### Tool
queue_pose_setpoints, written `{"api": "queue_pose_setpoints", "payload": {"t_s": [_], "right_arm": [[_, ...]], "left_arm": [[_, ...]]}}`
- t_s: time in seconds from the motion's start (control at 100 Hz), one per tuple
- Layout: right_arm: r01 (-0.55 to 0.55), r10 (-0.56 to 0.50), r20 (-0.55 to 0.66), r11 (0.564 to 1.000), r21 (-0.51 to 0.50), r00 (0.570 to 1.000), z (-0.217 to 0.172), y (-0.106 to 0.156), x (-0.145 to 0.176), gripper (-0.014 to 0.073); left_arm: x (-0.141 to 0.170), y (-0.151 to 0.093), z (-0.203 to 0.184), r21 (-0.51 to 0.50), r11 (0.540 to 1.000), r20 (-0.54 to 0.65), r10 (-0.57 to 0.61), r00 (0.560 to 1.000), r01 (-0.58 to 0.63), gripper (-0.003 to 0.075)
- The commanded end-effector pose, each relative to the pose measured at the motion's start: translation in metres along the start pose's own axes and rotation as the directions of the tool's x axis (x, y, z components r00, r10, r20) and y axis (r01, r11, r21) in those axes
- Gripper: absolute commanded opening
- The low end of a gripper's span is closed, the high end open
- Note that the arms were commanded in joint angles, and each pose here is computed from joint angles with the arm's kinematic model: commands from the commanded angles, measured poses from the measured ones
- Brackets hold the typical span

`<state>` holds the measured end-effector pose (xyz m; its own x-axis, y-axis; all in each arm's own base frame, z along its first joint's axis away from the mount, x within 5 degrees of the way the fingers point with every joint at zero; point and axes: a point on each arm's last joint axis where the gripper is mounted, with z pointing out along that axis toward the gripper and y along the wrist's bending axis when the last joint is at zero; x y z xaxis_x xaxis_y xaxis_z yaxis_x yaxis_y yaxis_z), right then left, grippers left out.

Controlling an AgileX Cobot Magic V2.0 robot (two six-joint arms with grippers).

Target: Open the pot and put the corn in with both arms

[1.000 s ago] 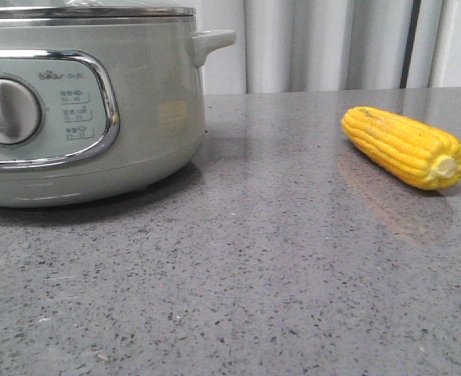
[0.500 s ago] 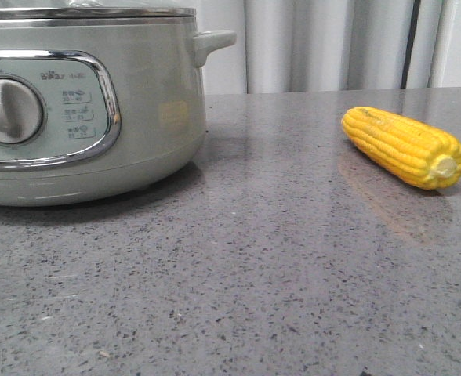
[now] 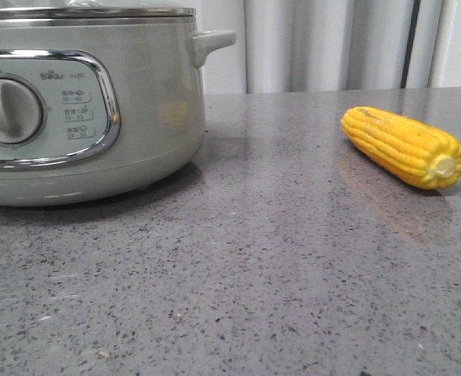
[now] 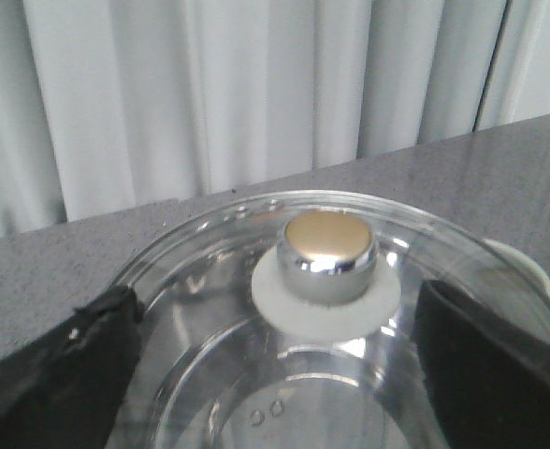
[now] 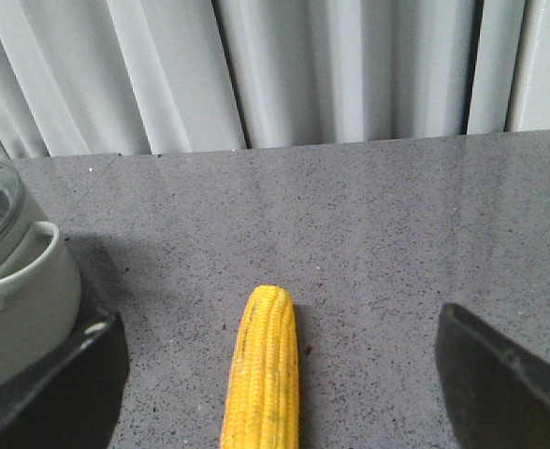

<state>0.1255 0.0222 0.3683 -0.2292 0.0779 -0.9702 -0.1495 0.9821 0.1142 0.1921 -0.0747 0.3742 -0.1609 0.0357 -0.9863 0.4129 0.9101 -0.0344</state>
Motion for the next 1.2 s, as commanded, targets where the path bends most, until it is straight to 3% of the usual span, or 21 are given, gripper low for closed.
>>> {"api": "queue_pose_setpoints", "payload": {"t_s": [0.0, 0.23, 0.69, 0.79, 1.03, 1.19], "right_arm": [[0.019, -0.019, 0.097, 1.0, 0.003, 0.995, -0.003, 0.001, -0.017, 0.0585], [0.018, -0.019, 0.072, 1.0, 0.005, 0.997, -0.003, 0.0, -0.015, 0.0585], [0.018, -0.018, 0.022, 1.0, 0.01, 1.0, -0.003, 0.0, -0.01, 0.0585], [0.018, -0.018, 0.022, 1.0, 0.01, 1.0, -0.003, 0.0, -0.01, 0.0585], [0.018, -0.018, 0.02, 1.0, 0.01, 1.0, -0.003, 0.0, -0.01, 0.0585], [0.018, -0.018, 0.014, 1.0, 0.011, 1.0, -0.003, 0.0, -0.01, 0.0585]], "left_arm": [[-0.02, -0.003, 0.016, -0.05, 0.999, 0.142, -0.011, 0.99, 0.018, 0.0564], [-0.009, -0.024, 0.058, -0.002, 1.0, 0.095, -0.002, 0.995, 0.003, 0.0564], [0.011, -0.022, 0.089, -0.049, 0.999, 0.045, -0.021, 0.999, 0.023, 0.0559], [0.011, -0.021, 0.089, -0.052, 0.998, 0.045, -0.042, 0.998, 0.044, 0.0487], [0.011, -0.021, 0.089, -0.052, 0.998, 0.045, -0.042, 0.998, 0.044, 0.0202], [0.0, -0.021, 0.084, -0.05, 0.998, 0.083, -0.045, 0.996, 0.049, 0.0146]]}}
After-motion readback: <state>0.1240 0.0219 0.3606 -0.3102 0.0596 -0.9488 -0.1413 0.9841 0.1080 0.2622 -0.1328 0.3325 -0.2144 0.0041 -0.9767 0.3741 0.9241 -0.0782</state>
